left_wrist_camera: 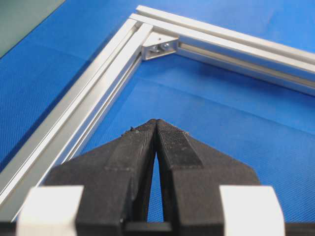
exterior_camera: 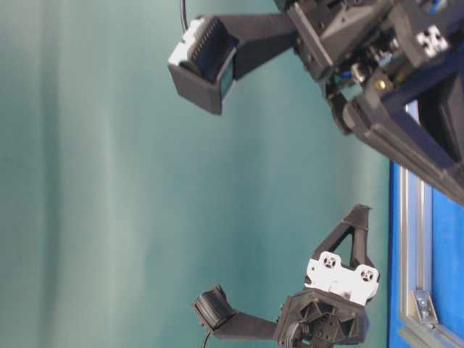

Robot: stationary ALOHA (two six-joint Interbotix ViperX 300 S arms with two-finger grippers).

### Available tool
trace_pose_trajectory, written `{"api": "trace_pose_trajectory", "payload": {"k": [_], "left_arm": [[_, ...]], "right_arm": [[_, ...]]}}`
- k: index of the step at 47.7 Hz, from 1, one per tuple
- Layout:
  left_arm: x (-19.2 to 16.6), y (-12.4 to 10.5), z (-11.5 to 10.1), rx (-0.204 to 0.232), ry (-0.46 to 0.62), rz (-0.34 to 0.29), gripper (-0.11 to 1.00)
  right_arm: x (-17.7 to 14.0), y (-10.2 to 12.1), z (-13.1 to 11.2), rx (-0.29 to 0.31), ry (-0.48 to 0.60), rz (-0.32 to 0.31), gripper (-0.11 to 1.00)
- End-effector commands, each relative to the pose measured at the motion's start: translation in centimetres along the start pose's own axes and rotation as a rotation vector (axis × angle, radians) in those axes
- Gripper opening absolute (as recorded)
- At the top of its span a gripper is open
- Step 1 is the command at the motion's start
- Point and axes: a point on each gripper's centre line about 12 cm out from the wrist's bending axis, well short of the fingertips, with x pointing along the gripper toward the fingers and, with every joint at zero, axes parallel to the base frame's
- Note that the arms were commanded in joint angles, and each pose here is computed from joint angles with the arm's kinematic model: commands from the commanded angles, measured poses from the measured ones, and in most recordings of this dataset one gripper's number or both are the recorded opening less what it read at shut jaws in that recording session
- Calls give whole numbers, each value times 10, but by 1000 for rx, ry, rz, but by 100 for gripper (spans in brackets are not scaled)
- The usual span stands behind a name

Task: Insert the wire through the string loop located on the left side.
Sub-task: 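Move the right gripper left along the frame's bottom bar toward the white loop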

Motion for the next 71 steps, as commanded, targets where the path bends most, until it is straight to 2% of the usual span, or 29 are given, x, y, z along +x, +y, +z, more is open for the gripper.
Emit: {"api": "trace_pose_trajectory", "payload": {"k": [1, 13, 30, 71], "left_arm": [[0, -1, 17, -1, -55, -5, 0], [0, -1, 17, -1, -55, -5, 0], [1, -1, 17, -2, -55, -5, 0], [2, -2, 18, -3, -55, -6, 0]], "right_arm": [[10, 0, 17, -1, -48, 2, 0], [34, -5, 25, 2, -57, -7, 0], [48, -7, 25, 4, -56, -12, 0], [50, -7, 27, 4, -63, -11, 0]]}}
